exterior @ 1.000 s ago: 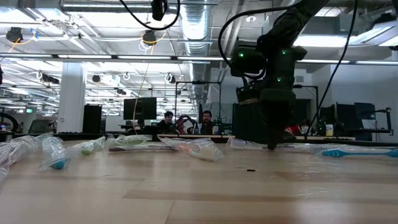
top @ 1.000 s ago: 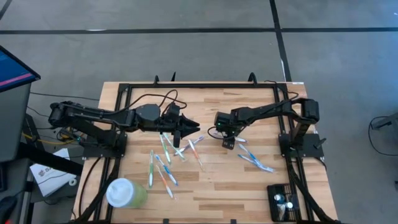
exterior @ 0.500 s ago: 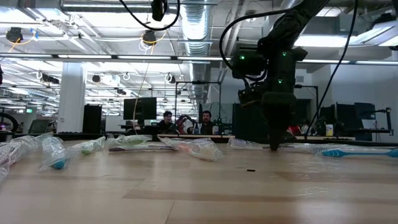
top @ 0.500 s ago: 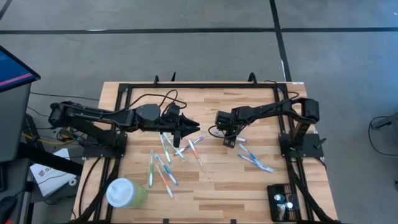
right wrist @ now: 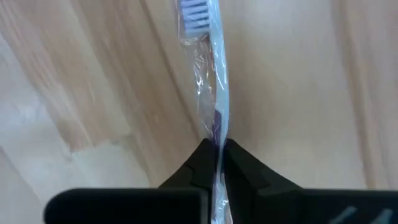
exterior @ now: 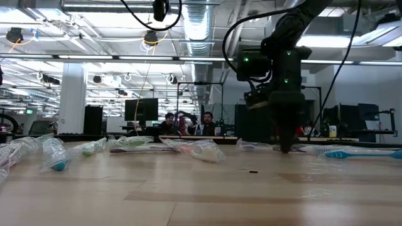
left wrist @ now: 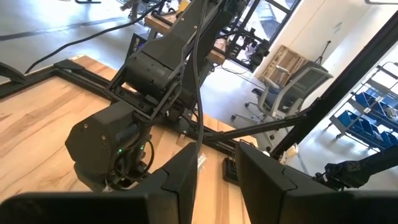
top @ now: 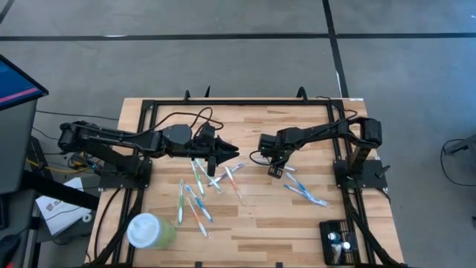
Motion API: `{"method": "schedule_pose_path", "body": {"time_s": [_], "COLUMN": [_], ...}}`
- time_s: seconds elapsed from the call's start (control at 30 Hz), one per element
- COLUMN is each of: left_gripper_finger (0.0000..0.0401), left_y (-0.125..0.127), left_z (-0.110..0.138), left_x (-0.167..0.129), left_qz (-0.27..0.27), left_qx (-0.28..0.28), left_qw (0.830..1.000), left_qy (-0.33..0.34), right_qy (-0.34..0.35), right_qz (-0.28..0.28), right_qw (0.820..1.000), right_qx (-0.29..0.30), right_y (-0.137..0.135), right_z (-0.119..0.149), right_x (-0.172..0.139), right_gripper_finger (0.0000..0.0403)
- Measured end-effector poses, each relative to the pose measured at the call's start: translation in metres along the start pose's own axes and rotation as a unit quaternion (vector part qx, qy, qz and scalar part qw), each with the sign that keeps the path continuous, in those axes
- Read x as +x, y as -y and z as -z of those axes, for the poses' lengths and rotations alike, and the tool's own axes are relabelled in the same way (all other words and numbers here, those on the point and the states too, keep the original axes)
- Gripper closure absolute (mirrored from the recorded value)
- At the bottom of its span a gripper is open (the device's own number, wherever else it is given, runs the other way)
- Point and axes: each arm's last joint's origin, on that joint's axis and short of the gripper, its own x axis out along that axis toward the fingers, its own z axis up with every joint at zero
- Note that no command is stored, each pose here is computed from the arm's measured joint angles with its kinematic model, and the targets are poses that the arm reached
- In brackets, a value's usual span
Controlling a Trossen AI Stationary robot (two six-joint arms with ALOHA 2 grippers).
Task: Pick & Place toothbrushing station
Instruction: Put the right purple toothbrush into the black organizer
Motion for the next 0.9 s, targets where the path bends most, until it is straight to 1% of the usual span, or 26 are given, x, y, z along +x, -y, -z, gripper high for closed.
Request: {"method": "schedule_pose_path", "body": {"time_s": [0.07,0.2,0.37,0.5,0.73,0.9], "left_gripper_finger": [0.0297,0.0297,0.0297,0.0297,0.0297,0.0297], "left_y": [0.0,0.0,0.0,0.0,0.002,0.002], "left_z": [0.0,0.0,0.0,0.0,0.001,0.001], "left_x": [0.0,0.0,0.0,0.0,0.0,0.0], "left_qz": [0.0,-0.001,-0.002,0.002,0.036,0.038], "left_qx": [0.0,0.0,-0.001,-0.001,0.0,0.002], "left_qw": [1.0,1.0,1.0,1.0,0.999,0.999], "left_qy": [0.0,0.0,0.001,-0.001,-0.018,-0.019], "right_qy": [-0.002,0.014,0.071,0.12,0.205,0.261], "right_qz": [0.0,-0.002,0.005,0.001,-0.008,-0.02], "right_qw": [1.0,1.0,0.997,0.993,0.978,0.963], "right_qx": [0.0,-0.006,-0.005,0.01,0.042,0.069], "right_y": [-0.001,-0.003,-0.002,0.003,0.015,0.02], "right_z": [-0.002,-0.011,-0.024,-0.029,-0.023,-0.014], "right_x": [-0.003,-0.018,-0.049,-0.079,-0.136,-0.169], "right_gripper_finger": [0.0383,0.0397,0.0391,0.0398,0.0395,0.0397]}}
